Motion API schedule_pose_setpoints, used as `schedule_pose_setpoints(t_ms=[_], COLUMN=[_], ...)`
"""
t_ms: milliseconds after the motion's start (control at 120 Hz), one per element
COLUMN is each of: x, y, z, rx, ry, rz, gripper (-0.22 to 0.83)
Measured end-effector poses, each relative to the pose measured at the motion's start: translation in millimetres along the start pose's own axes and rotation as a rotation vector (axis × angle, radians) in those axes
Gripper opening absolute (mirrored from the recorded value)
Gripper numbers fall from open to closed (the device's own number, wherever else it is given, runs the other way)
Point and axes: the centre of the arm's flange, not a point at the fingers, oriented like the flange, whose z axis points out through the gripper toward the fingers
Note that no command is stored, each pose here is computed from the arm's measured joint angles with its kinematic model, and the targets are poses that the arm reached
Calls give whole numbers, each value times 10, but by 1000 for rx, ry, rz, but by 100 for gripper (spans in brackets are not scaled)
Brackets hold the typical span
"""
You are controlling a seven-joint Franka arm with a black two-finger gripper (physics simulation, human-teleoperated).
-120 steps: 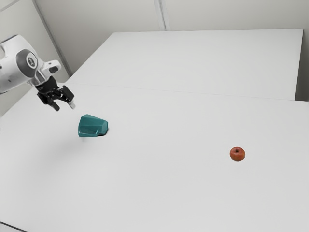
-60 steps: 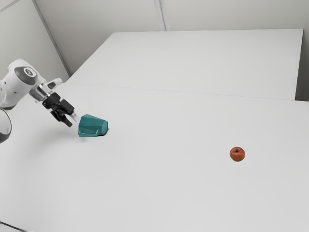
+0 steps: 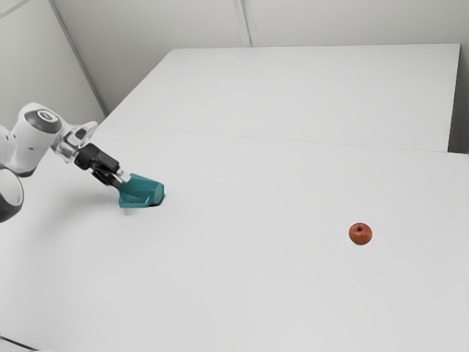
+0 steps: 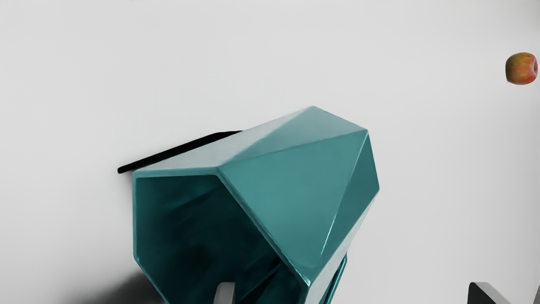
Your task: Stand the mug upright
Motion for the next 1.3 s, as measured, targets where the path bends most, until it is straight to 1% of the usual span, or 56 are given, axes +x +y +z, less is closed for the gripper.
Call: schedule_pose_setpoints(t_ms=[75, 217, 267, 342, 425, 642, 867, 1008, 1075, 1175, 1300], x=[4, -17, -27, -28, 6, 141, 253, 319, 366, 475, 568], y=[-19, -60, -74, -80, -47, 95, 239, 394, 502, 796, 1088], z=[32, 61, 56, 49, 53, 107, 167, 121, 107, 61, 189], rx=[-11, -20, -21, -24, -33, -45, -41, -23, -9, 42, 130], ry=[16, 35, 42, 52, 67, 82, 69, 64, 55, 28, -28], rz=[-1, -13, -18, -22, -19, -3, 9, 22, 33, 64, 89], gripper=[48, 18, 10, 0, -6, -13, -17, -17, -17, -17, -17])
